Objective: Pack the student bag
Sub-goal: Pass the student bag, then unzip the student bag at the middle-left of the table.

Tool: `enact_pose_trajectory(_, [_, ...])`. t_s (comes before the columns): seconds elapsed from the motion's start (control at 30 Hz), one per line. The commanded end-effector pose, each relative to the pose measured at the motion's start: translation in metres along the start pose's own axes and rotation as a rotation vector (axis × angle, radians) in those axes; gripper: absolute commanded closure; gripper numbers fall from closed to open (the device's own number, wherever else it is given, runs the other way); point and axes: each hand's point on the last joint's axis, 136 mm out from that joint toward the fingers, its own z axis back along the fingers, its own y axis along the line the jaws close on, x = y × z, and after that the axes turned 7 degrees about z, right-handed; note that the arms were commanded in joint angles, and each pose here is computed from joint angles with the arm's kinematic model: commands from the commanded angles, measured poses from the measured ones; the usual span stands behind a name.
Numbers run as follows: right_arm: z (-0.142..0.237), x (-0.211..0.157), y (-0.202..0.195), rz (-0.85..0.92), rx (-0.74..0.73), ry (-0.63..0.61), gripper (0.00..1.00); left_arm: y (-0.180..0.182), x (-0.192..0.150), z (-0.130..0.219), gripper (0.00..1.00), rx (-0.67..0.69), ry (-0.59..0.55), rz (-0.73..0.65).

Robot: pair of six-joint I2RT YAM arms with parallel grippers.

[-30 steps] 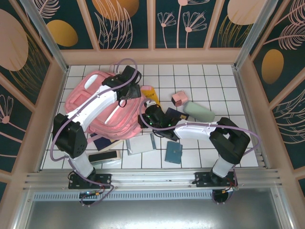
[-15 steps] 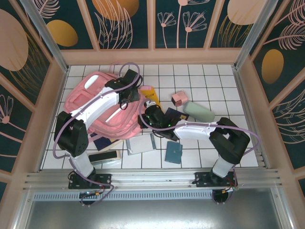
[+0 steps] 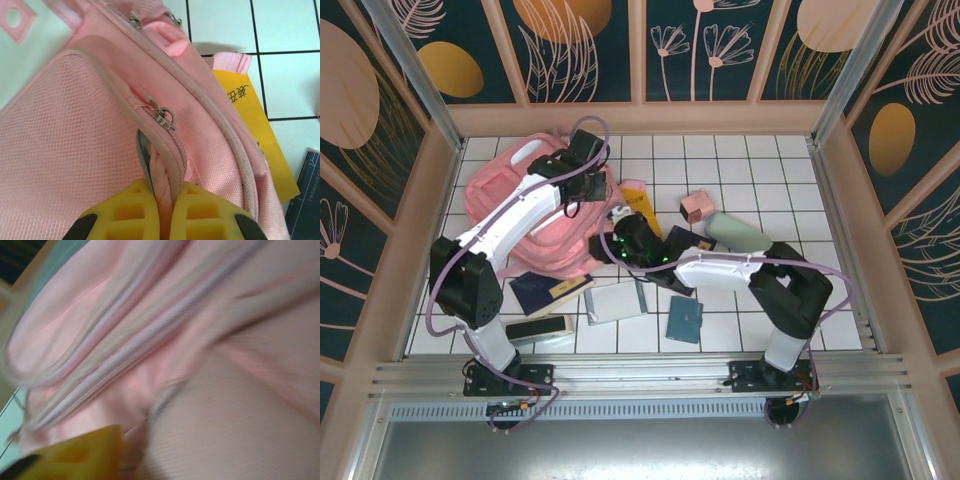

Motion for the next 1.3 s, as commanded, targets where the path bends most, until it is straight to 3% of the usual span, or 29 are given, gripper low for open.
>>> enact_pose_trajectory(0.0, [0.000, 0.005, 0.070, 0.176, 0.203, -0.024, 0.18, -0.067, 0.036, 0.067, 1.00, -0.326, -0.181, -0.137])
enact_pose_trajectory(0.17, [0.039, 0.015, 0.079, 0.223, 0.273, -0.133, 0.06, -0.059, 0.023, 0.086, 1.00, -0.363, -0.252, -0.282])
enact_pose_trajectory(0.3, [0.086, 0.029, 0.072, 0.255, 0.279, -0.240, 0.09, -0.032, 0.010, 0.086, 1.00, -0.270, -0.321, -0.356])
enact_pose_trajectory(0.43, [0.131, 0.053, 0.062, 0.261, 0.298, -0.324, 0.13, -0.022, -0.003, 0.090, 1.00, -0.274, -0.396, -0.420])
enact_pose_trajectory(0.53, [0.158, 0.080, 0.039, 0.247, 0.271, -0.378, 0.13, -0.023, -0.018, 0.092, 1.00, -0.310, -0.410, -0.508])
enact_pose_trajectory(0.63, [0.169, 0.099, 0.006, 0.328, 0.113, -0.446, 0.11, -0.024, -0.029, 0.092, 1.00, -0.341, -0.418, -0.565])
enact_pose_trajectory(0.8, [0.153, 0.100, -0.019, 0.570, 0.032, -0.309, 0.14, -0.026, -0.031, 0.103, 1.00, -0.375, -0.484, -0.584])
enact_pose_trajectory(0.87, [0.151, 0.096, -0.019, 0.677, 0.091, -0.279, 0.29, -0.027, -0.028, 0.110, 1.00, -0.385, -0.514, -0.589])
enact_pose_trajectory(0.9, [0.149, 0.100, -0.029, 0.697, 0.073, -0.272, 0.31, -0.025, -0.033, 0.107, 1.00, -0.387, -0.509, -0.592])
enact_pose_trajectory(1.0, [0.145, 0.103, -0.073, 0.682, 0.068, -0.253, 0.28, -0.027, -0.035, 0.113, 1.00, -0.409, -0.528, -0.603])
enact_pose_trajectory(1.13, [0.124, 0.076, -0.110, 0.767, 0.112, -0.100, 0.29, -0.034, -0.039, 0.125, 1.00, -0.472, -0.543, -0.625])
enact_pose_trajectory(1.27, [0.102, 0.041, -0.140, 0.807, 0.147, 0.014, 0.39, -0.033, -0.040, 0.127, 1.00, -0.473, -0.551, -0.620])
